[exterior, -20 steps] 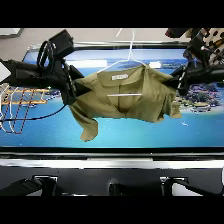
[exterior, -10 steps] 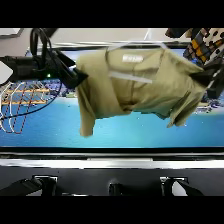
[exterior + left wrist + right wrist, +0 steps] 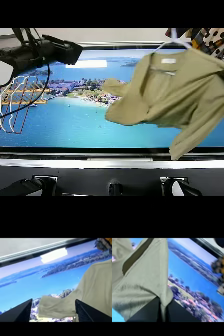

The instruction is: Fold the clothes and pants, and hang the long-sleeved shirts on hangers.

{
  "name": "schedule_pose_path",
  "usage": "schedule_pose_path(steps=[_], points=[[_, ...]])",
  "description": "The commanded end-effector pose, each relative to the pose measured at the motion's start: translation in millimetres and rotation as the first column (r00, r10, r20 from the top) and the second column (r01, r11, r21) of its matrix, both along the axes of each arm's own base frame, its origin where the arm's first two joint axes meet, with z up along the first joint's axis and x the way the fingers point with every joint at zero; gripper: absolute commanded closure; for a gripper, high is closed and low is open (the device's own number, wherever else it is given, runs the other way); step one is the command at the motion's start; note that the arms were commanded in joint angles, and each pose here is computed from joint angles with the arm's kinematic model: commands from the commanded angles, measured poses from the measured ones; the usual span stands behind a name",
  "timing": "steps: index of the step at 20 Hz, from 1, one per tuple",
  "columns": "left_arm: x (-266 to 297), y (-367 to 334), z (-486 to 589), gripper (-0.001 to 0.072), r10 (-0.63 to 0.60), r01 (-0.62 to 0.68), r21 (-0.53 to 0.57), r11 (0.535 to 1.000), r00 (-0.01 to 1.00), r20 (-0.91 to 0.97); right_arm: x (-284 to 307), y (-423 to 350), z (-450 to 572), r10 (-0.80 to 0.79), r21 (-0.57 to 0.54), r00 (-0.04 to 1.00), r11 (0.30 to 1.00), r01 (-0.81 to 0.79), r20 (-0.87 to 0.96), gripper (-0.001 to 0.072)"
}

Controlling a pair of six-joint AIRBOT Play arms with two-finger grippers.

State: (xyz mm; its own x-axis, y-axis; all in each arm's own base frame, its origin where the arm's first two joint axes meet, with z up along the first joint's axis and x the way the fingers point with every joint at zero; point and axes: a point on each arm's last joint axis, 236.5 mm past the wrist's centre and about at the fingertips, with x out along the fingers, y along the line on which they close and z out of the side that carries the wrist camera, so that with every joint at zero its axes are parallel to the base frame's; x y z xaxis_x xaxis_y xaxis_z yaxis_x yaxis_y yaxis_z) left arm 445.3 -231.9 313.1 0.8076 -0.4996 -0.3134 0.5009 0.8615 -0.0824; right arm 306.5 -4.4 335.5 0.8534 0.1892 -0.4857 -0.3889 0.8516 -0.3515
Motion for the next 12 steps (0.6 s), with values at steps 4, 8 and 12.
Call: schedule_pose_path(steps=[4,8,12], points=[[3,0,7,0.0096,0.022,-0.021,-0.055,0.998,1.000,0.001,-49,-90,66,-0.546,0.125,0.809,0.838,0.532,0.219,0.0683],[3,0,7,0.0096,0.022,-0.022,-0.055,0.998,1.000,0.001,-99,-143,86,-0.796,0.276,0.549,0.604,0.748,0.254,0.0683],[3,0,7,0.0096,0.022,-0.022,-0.054,0.998,1.000,0.001,-134,-184,110,-0.877,0.299,0.335,0.441,0.847,0.344,0.0684]])
